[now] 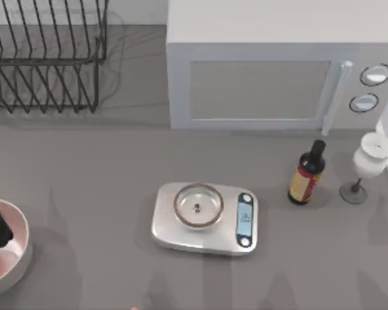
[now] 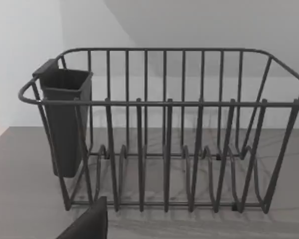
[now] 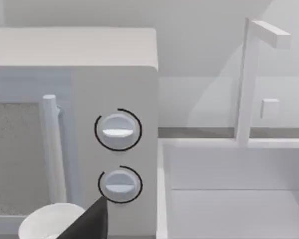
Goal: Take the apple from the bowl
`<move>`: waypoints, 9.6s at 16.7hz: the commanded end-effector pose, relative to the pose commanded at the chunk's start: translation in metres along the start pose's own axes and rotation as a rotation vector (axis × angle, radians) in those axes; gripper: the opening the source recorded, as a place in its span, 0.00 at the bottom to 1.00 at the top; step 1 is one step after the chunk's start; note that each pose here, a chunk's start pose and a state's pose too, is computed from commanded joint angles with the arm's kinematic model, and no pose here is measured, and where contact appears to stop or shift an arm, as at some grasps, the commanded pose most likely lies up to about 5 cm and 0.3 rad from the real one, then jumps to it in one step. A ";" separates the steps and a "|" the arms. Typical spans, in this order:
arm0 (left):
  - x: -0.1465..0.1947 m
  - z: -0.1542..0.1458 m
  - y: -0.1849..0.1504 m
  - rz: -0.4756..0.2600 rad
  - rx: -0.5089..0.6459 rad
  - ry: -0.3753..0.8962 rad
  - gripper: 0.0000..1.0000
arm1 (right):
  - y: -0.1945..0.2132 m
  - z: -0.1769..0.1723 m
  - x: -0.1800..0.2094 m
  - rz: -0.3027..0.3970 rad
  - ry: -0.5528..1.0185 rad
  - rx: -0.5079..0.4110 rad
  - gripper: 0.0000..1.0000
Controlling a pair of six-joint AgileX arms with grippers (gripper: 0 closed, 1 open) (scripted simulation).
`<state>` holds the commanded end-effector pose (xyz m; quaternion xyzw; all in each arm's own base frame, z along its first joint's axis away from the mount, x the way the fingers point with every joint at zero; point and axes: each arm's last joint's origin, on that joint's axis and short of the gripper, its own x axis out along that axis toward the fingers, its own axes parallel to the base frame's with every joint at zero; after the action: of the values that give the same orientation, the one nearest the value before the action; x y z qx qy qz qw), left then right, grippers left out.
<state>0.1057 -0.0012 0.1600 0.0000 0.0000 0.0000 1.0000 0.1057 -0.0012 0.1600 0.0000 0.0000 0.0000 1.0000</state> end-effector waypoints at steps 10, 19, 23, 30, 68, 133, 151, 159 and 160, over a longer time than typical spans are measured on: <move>0.000 0.000 0.000 0.000 0.000 0.000 1.00 | 0.000 0.000 0.000 0.000 0.000 0.000 1.00; 0.000 0.000 0.000 0.000 0.000 0.000 1.00 | 0.000 0.000 0.000 0.000 0.000 0.000 1.00; 0.000 0.000 0.000 0.000 0.000 0.000 1.00 | 0.000 0.000 0.000 0.000 0.000 0.000 1.00; 0.006 0.022 0.000 -0.001 0.003 0.256 1.00 | 0.000 0.000 0.000 0.000 0.000 0.000 1.00; 0.122 -0.043 0.002 -0.016 0.016 1.571 0.92 | 0.000 0.000 0.000 0.000 0.000 0.000 1.00; 0.216 0.098 -0.169 -0.014 0.017 1.577 0.00 | 0.000 0.000 0.000 0.000 0.000 0.000 1.00; 0.215 -0.001 -0.170 -0.016 0.016 1.571 0.38 | 0.000 0.000 0.000 0.000 0.000 0.000 1.00; 0.215 -0.001 -0.170 -0.016 0.016 1.571 0.98 | 0.000 0.000 0.000 0.000 0.000 0.000 1.00; 0.215 -0.001 -0.170 -0.016 0.016 1.571 1.00 | 0.000 0.000 0.000 0.000 0.000 0.000 1.00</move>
<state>0.3208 -0.1710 0.1590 0.0071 0.7071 -0.0071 0.7071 0.1057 -0.0012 0.1600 0.0000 0.0000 0.0000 1.0000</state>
